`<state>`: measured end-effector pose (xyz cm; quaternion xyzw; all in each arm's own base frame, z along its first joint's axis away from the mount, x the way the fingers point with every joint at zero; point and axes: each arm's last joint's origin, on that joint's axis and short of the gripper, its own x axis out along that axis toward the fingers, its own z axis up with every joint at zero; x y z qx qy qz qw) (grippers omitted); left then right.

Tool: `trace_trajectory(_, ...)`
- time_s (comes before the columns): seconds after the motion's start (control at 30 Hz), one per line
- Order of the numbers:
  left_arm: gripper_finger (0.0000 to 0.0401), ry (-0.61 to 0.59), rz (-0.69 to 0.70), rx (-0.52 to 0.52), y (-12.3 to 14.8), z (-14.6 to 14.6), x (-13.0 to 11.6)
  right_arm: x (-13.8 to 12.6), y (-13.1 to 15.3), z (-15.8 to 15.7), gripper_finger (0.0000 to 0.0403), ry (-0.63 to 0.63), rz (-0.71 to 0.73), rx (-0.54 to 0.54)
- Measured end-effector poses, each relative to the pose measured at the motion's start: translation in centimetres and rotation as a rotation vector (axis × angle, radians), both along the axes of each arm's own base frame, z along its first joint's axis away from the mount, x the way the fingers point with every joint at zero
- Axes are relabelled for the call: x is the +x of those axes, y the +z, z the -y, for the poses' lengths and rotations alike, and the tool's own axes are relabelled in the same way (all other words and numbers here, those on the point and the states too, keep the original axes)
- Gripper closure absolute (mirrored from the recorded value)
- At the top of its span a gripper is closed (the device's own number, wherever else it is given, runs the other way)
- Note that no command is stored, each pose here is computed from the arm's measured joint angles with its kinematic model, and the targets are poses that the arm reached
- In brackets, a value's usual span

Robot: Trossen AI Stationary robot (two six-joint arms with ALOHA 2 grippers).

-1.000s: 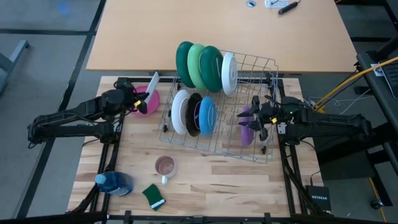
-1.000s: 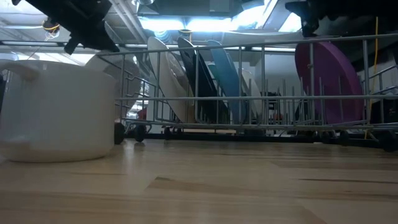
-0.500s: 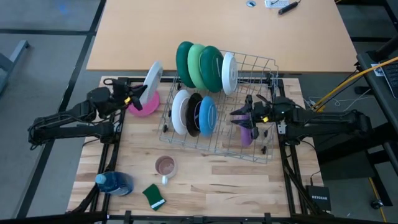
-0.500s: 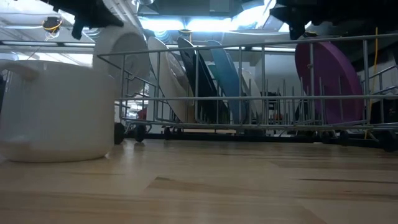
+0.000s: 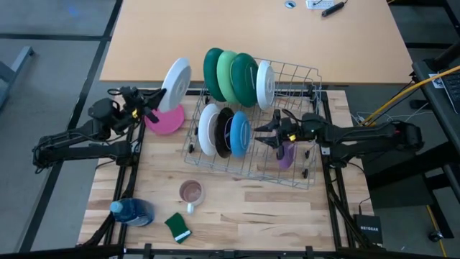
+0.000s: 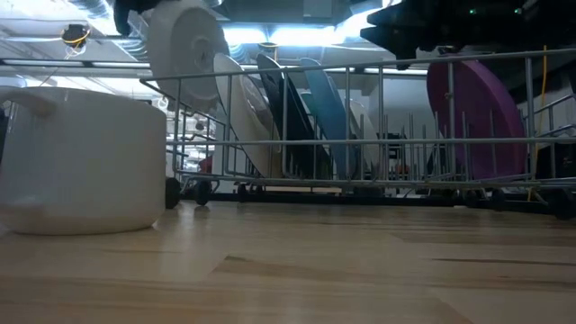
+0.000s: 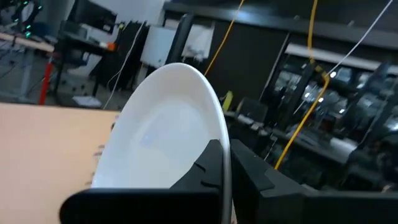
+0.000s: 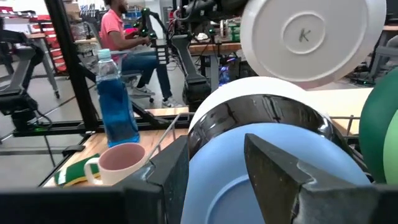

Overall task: Sort dishes
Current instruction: Put the white plate into the dishwasher rack

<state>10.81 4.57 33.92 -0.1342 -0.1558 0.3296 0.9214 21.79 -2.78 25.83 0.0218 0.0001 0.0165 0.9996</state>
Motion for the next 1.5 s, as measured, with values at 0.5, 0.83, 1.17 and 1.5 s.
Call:
trace_trajectory(0.5, 0.0401, -0.123, 0.156, 0.086, 1.6, 0.4, -0.2, 1.3, 1.3, 0.8, 0.0242, -0.202, 0.234, -0.013)
trace_trajectory(0.83, 0.0401, -0.130, 0.096, 0.036, 0.9, 0.2, 0.6, 3.1, 2.1, 1.0, 0.0242, -0.191, 0.225, -0.013)
trace_trajectory(1.17, 0.0401, -0.108, -0.173, -0.180, -2.6, -0.5, 2.5, 4.2, 0.5, 1.2, 0.0242, -0.191, 0.123, 0.001)
trace_trajectory(1.5, 0.0401, -0.004, -0.463, -0.364, -6.4, -1.1, 3.6, 4.2, 0.4, 1.2, 0.0242, -0.191, 0.114, 0.003)
